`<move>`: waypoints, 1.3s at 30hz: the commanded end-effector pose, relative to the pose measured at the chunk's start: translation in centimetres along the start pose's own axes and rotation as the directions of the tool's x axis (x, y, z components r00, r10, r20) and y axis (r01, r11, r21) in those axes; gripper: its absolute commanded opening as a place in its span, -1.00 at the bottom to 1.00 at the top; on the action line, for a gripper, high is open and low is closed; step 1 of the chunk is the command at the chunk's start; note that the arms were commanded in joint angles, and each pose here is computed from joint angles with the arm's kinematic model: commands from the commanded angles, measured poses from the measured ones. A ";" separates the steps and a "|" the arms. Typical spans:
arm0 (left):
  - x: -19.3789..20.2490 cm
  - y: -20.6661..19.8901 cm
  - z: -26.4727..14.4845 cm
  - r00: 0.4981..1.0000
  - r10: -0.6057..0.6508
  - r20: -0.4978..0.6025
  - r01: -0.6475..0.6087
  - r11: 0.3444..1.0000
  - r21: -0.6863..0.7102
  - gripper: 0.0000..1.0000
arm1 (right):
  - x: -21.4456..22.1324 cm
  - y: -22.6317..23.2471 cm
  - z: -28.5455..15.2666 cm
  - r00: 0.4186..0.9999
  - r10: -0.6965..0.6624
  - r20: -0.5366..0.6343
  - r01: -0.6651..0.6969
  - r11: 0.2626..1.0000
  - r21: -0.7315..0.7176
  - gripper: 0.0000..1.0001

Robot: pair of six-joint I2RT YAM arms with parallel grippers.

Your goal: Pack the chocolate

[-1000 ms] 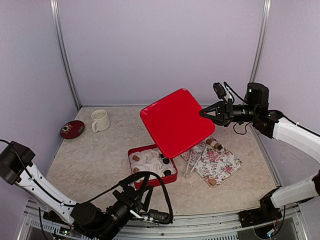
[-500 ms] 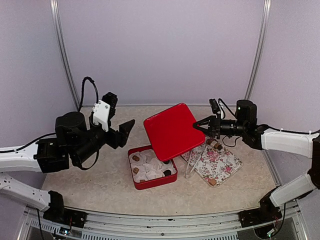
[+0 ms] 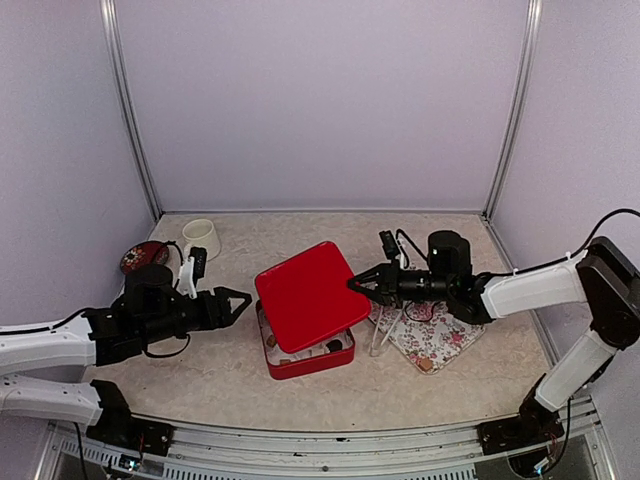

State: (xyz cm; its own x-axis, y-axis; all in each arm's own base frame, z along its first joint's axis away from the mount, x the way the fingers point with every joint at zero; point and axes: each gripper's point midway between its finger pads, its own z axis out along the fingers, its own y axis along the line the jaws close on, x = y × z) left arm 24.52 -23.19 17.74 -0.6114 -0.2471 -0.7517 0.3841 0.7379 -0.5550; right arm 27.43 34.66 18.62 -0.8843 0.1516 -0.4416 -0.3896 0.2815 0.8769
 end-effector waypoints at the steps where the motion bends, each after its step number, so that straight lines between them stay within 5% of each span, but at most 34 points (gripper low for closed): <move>1: 0.9 -0.1 0.3 0.988 -0.155 -0.009 0.156 0.986 0.056 0.49 | -0.7 0.8 1.9 0.998 0.005 0.060 -0.002 0.999 -0.045 -1.00; 13: 3.9 2.8 1.9 0.977 -0.206 -0.060 0.204 0.978 -0.045 0.40 | 1.2 -1.1 5.8 0.998 0.055 0.012 -0.054 0.998 -0.034 -1.00; 39: 6.4 3.2 5.6 0.973 -0.169 -0.160 0.163 0.985 -0.050 -0.01 | 3.8 -3.9 4.6 0.994 0.108 0.012 -0.109 0.990 0.086 -1.00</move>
State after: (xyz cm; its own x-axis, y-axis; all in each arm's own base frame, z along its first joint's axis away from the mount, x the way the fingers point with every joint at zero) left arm 25.00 -24.78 7.57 -0.7948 -0.2735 -0.5417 0.1904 0.7353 -0.6505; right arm 27.06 38.69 11.83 -0.9307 0.1859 -0.3152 -0.2402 0.3394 0.9094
